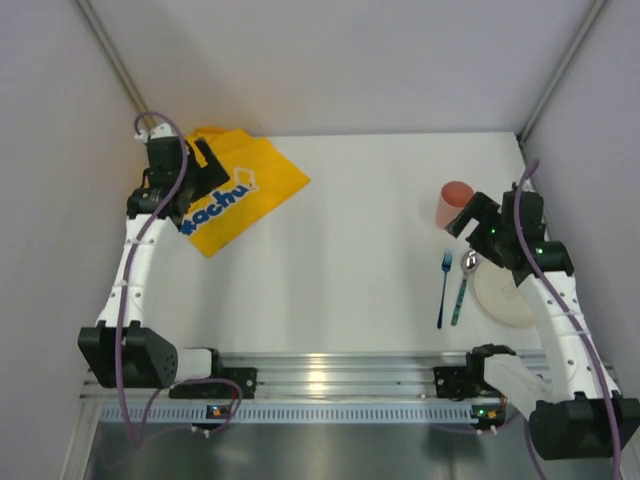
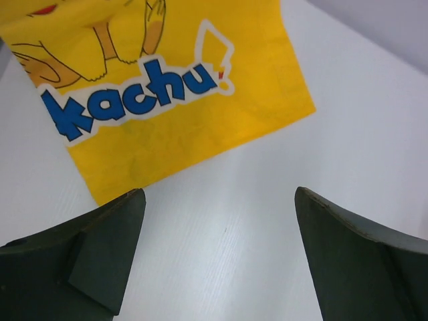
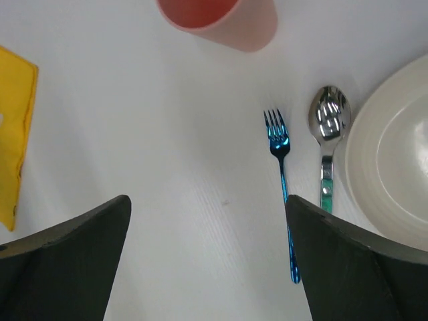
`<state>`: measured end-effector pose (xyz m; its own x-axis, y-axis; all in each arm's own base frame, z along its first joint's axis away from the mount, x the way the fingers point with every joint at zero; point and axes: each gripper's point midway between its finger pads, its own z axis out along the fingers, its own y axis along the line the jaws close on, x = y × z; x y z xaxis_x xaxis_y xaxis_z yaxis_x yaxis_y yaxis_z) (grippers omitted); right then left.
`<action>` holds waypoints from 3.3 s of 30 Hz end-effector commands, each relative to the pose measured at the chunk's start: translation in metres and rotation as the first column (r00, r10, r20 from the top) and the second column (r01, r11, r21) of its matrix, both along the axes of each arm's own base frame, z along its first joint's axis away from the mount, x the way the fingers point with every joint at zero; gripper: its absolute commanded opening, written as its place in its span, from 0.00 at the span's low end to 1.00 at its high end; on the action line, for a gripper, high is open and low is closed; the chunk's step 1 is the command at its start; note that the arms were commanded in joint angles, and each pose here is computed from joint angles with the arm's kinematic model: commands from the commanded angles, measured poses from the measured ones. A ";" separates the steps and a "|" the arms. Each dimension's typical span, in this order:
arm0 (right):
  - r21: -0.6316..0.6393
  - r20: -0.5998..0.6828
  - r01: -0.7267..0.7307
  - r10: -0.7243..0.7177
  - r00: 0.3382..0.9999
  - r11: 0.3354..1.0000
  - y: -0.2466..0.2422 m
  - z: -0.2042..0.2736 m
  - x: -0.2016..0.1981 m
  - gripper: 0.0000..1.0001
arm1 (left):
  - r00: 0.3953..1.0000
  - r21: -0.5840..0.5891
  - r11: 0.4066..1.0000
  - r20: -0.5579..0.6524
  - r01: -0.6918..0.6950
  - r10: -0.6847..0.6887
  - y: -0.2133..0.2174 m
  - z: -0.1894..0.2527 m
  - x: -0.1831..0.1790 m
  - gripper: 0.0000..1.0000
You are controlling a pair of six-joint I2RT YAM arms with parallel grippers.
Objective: Set the dinner table for one person
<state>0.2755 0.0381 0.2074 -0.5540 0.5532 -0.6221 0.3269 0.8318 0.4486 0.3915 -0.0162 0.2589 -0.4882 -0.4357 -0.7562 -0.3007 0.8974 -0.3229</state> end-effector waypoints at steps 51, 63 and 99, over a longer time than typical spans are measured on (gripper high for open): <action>-0.087 -0.055 -0.208 0.203 0.978 0.974 0.007 0.017 -0.057 1.00 | 0.789 -0.241 0.942 -0.613 -0.233 0.038 0.019 -0.264 0.007 0.00; -0.103 -0.054 -0.200 0.196 0.979 0.974 0.004 0.017 -0.062 1.00 | 0.824 -0.264 0.952 -0.496 0.158 -0.274 -0.156 -0.202 0.024 0.00; 0.076 -0.366 -0.557 0.542 0.756 0.827 0.267 -0.114 0.167 0.98 | 0.951 -0.177 0.979 -0.273 0.098 -0.145 -0.091 -0.036 -0.163 0.98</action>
